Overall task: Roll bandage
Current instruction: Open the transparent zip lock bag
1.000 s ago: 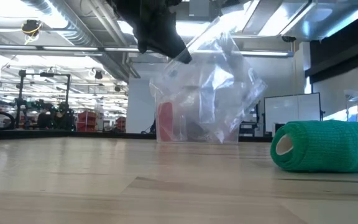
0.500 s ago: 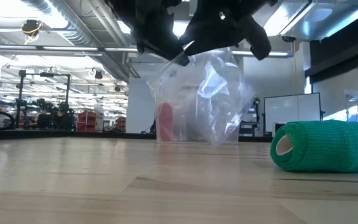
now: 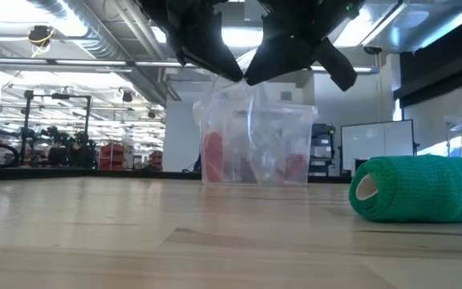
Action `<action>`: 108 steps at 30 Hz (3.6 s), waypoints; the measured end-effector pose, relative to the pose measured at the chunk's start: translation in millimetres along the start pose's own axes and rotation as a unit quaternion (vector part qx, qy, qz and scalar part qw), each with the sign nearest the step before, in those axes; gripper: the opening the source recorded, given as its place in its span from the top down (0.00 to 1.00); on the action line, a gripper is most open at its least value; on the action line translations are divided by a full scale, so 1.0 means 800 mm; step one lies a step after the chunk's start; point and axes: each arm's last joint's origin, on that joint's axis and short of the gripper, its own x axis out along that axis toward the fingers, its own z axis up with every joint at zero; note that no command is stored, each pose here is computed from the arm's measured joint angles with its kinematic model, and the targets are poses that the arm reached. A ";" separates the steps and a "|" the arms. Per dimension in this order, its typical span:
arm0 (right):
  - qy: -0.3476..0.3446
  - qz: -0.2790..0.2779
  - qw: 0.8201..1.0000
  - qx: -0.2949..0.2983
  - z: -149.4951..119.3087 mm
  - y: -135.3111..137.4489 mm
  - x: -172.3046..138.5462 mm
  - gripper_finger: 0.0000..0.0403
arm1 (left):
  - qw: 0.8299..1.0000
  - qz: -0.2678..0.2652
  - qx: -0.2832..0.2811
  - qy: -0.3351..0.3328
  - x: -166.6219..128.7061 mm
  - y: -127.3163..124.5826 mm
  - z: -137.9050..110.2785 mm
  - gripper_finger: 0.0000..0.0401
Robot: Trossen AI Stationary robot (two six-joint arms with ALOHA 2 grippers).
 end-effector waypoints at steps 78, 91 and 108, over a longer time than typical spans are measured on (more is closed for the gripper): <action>-0.118 0.148 0.930 0.314 0.023 0.110 0.077 0.99 | 0.991 0.105 -0.057 0.057 0.025 -0.034 -0.072 1.00; -0.125 0.174 0.912 0.350 0.029 0.119 0.074 0.99 | 0.991 0.115 -0.055 0.029 0.025 -0.036 -0.066 1.00; -0.108 0.140 0.915 0.361 0.027 0.117 0.075 0.85 | 0.994 0.091 -0.048 0.025 0.016 -0.054 -0.069 1.00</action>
